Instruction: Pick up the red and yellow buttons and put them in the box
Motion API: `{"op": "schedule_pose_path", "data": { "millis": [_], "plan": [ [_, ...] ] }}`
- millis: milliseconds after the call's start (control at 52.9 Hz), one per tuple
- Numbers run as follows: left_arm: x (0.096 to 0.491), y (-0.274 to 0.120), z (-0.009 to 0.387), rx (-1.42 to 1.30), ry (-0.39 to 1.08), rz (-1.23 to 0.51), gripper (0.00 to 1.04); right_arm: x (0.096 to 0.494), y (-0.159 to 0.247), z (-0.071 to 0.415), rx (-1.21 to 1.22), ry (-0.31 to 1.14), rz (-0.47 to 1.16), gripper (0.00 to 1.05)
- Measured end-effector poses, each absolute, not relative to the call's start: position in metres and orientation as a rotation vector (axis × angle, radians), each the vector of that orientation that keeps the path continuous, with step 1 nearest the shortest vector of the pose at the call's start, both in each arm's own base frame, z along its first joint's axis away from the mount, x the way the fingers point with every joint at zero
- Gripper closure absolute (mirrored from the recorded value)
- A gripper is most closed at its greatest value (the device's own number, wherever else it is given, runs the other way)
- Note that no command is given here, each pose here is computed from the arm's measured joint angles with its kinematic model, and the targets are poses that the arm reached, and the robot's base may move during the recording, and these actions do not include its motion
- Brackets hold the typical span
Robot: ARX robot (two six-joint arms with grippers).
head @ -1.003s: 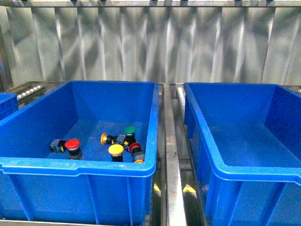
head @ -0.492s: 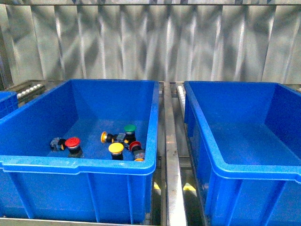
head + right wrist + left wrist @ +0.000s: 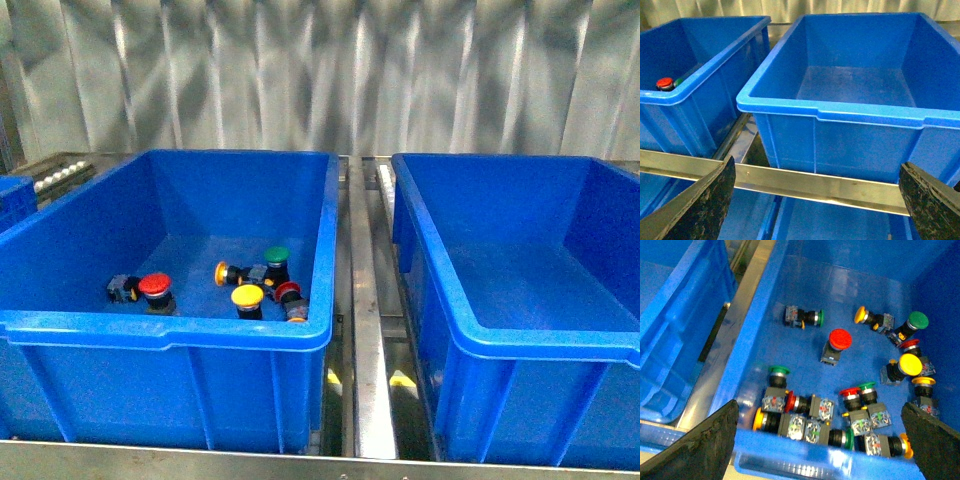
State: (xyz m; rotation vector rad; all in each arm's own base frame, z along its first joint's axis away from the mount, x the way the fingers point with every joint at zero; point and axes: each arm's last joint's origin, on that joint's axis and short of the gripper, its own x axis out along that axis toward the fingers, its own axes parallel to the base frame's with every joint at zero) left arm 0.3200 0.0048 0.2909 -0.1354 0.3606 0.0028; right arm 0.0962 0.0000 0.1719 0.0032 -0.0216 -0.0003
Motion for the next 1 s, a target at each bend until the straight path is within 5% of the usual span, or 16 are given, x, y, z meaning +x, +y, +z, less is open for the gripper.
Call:
{"op": "schedule_pose_path", "data": {
  "millis": [359, 1003],
  "plan": [
    [0.426, -0.04, 0.279, 0.011, 0.541, 0.145, 0.08, 0.096, 0.0, 0.172, 0.003, -0.022, 0.0, 0.07],
    [0.498, -0.075, 0.214, -0.018, 0.647, 0.204, 0.08, 0.096, 0.0, 0.172, 0.003, -0.022, 0.0, 0.07]
  ]
}}
